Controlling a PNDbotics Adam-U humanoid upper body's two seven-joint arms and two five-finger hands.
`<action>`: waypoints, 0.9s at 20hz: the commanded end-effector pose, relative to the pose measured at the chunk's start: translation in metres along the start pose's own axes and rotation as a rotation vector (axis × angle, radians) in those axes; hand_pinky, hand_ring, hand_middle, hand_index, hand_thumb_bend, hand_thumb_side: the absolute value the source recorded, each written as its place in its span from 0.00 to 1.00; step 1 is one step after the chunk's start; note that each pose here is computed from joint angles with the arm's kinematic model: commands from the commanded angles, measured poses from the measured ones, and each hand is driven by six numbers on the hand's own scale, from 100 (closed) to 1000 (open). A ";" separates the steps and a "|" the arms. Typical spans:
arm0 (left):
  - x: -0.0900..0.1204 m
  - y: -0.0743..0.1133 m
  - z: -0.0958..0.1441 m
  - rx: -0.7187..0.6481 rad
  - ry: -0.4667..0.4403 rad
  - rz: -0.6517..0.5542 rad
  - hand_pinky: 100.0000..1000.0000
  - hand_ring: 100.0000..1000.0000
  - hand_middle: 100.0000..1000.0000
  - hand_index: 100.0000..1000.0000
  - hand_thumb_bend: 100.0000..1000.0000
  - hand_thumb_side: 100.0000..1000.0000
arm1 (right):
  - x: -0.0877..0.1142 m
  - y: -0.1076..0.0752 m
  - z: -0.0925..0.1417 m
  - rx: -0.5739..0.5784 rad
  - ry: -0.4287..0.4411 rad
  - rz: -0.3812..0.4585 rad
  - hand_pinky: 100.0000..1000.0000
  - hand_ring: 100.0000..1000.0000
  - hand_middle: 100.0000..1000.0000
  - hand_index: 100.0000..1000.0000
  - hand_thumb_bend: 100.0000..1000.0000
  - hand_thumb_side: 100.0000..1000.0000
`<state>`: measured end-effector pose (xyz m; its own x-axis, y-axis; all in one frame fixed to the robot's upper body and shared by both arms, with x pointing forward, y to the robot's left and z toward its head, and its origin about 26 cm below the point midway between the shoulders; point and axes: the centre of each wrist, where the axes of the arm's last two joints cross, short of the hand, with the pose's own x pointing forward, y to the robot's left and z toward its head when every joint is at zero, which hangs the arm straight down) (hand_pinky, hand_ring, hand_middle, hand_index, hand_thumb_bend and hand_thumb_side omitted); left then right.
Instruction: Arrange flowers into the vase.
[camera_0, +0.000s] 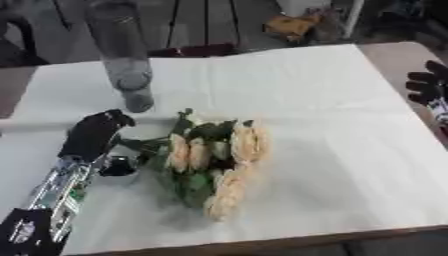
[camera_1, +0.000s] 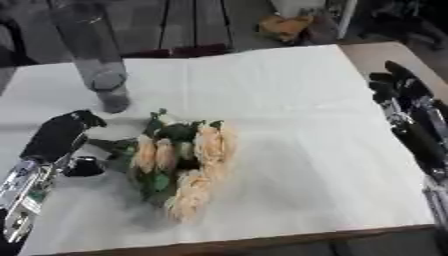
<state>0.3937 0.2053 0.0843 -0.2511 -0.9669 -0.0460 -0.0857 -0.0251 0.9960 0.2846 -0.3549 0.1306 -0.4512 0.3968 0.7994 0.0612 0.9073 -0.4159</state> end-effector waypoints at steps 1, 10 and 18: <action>0.003 0.006 -0.008 0.016 -0.014 -0.022 0.67 0.67 0.58 0.69 0.44 0.21 | 0.006 -0.003 -0.004 0.008 -0.024 0.013 0.88 0.87 0.83 1.00 0.05 0.66; 0.010 -0.002 -0.016 0.095 0.025 -0.014 0.65 0.64 0.56 0.66 0.33 0.17 | 0.005 -0.003 -0.005 0.010 -0.026 0.010 0.88 0.87 0.83 1.00 0.05 0.66; 0.010 -0.005 -0.017 0.103 0.028 -0.012 0.65 0.64 0.56 0.66 0.33 0.17 | 0.005 -0.003 -0.005 0.011 -0.026 0.010 0.88 0.87 0.83 1.00 0.05 0.66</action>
<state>0.4037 0.1926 0.0696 -0.2227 -0.9735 -0.0518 -0.1527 -0.0176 0.9881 0.2850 -0.3543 0.1296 -0.4514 0.3948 0.8002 0.0527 0.9070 -0.4178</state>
